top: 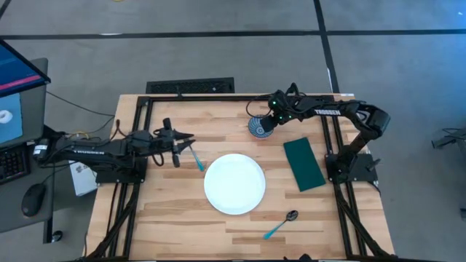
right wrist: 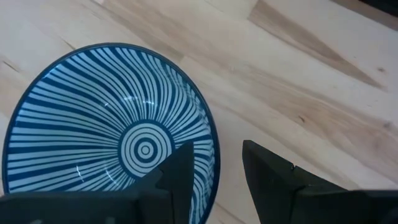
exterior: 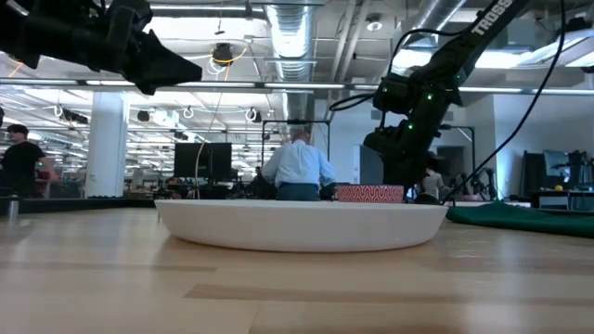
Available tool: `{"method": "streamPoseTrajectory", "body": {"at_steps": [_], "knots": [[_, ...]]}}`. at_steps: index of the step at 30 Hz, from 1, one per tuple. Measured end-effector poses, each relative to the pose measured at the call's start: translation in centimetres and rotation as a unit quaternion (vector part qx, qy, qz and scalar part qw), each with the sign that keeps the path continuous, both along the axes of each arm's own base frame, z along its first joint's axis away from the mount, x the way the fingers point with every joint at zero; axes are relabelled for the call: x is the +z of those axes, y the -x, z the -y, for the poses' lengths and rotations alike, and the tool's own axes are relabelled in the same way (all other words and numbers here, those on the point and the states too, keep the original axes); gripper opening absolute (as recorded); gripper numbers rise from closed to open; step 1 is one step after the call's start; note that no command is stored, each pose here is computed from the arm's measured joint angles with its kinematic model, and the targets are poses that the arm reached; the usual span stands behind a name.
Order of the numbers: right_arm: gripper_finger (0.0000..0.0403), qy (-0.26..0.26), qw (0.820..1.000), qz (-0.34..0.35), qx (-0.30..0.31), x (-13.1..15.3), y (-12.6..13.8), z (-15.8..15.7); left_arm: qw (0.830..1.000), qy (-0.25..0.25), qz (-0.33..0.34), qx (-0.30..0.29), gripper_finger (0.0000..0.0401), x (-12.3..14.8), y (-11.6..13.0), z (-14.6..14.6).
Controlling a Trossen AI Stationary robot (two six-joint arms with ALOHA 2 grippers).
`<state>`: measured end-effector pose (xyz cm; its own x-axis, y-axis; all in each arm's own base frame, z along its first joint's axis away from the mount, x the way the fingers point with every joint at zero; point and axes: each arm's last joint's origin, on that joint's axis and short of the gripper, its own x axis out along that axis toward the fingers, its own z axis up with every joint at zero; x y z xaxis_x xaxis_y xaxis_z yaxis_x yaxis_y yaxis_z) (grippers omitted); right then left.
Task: Set table place
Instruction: Put the blue bowl on the white plate
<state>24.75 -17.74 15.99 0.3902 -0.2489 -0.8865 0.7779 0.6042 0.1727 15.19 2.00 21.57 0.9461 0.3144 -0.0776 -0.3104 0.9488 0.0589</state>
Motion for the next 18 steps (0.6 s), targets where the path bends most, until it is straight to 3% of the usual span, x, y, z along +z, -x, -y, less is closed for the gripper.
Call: {"method": "streamPoseTrajectory", "body": {"at_steps": [18], "knots": [[0.0159, 0.010, 1.000, 0.013, 0.002, 0.15, -0.27, 0.10, 1.000, 0.003, -0.001, 0.000, 0.0087, -0.27, 0.17, 0.01]]}}
